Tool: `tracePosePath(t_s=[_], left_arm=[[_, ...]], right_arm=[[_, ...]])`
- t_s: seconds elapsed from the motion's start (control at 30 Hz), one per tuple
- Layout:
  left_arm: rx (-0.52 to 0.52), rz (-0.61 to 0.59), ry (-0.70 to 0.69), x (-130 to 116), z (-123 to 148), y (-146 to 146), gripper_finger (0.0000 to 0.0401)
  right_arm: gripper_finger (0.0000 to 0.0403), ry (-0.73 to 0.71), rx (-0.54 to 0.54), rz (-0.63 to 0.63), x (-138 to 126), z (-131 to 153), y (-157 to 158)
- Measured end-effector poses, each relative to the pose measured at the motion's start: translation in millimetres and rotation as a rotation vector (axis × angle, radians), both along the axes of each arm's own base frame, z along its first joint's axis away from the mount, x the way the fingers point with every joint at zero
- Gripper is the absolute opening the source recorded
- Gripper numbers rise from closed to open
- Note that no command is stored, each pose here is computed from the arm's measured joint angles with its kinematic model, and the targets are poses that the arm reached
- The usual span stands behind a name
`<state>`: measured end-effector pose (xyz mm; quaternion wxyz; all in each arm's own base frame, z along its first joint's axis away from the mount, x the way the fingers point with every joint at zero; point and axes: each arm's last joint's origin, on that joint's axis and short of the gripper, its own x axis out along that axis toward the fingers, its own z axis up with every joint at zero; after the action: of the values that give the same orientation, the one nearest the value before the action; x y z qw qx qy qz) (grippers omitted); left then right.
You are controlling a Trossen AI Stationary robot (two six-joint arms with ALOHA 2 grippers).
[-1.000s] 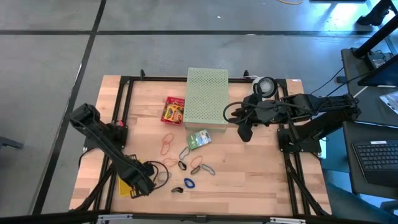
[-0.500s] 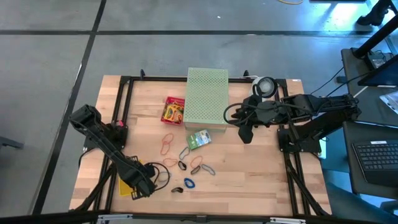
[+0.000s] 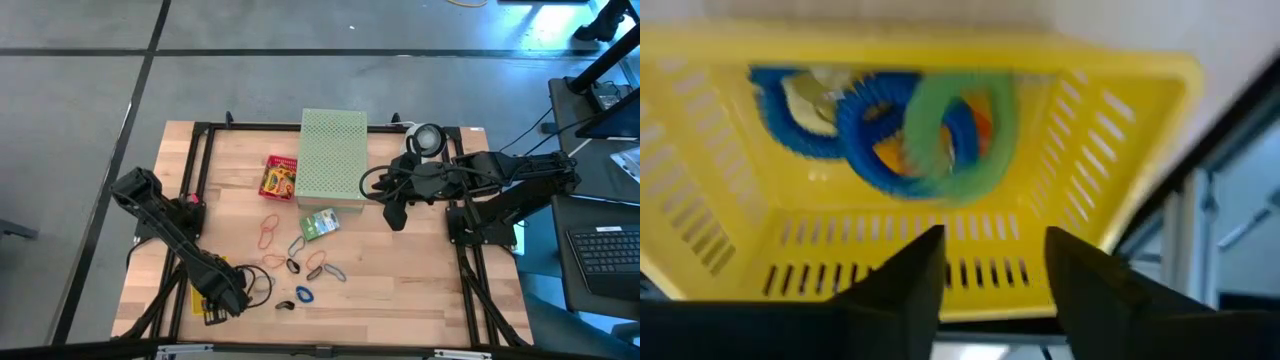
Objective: Pick & Place Office Desk Supplies
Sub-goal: Put the orange rubber band into the black bin
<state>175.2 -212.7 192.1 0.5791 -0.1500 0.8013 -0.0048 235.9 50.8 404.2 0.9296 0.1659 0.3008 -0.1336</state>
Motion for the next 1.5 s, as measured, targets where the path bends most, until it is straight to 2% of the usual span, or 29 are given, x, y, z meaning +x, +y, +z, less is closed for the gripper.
tracePosePath(t_s=[0.17,0.4,0.5,0.63,0.7,0.83,0.93,1.0,1.23,1.5], left_arm=[[-0.036,0.103,-0.036,-1,21,10,0.0210],[-0.045,0.154,-0.164,-10,51,27,0.0202],[0.008,0.206,-0.280,-7,60,38,0.0198],[0.161,0.251,-0.485,7,64,57,0.0198],[0.236,0.248,-0.544,17,63,69,0.0198],[0.363,0.260,-0.572,41,56,100,0.0198],[0.388,0.296,-0.598,56,49,124,0.0198],[0.379,0.316,-0.609,64,42,139,0.0198],[0.234,0.419,-0.643,76,16,172,0.0198],[0.242,0.321,-0.614,83,3,175,0.0188]], right_arm=[[0.0129,0.000,0.000,0.000,0,0,0],[0.0129,0.001,-0.004,0.002,0,0,0],[0.0129,0.001,-0.004,0.002,0,0,0],[0.0129,0.000,-0.001,0.000,0,0,0],[0.0129,0.000,0.000,-0.001,0,0,0],[0.0129,-0.002,0.012,-0.010,0,0,0],[0.0129,-0.002,0.022,-0.011,0,0,0],[0.0129,-0.001,0.027,-0.006,0,0,0],[0.0129,-0.001,0.033,-0.007,0,0,0],[0.0129,-0.002,0.034,-0.008,0,0,0]])
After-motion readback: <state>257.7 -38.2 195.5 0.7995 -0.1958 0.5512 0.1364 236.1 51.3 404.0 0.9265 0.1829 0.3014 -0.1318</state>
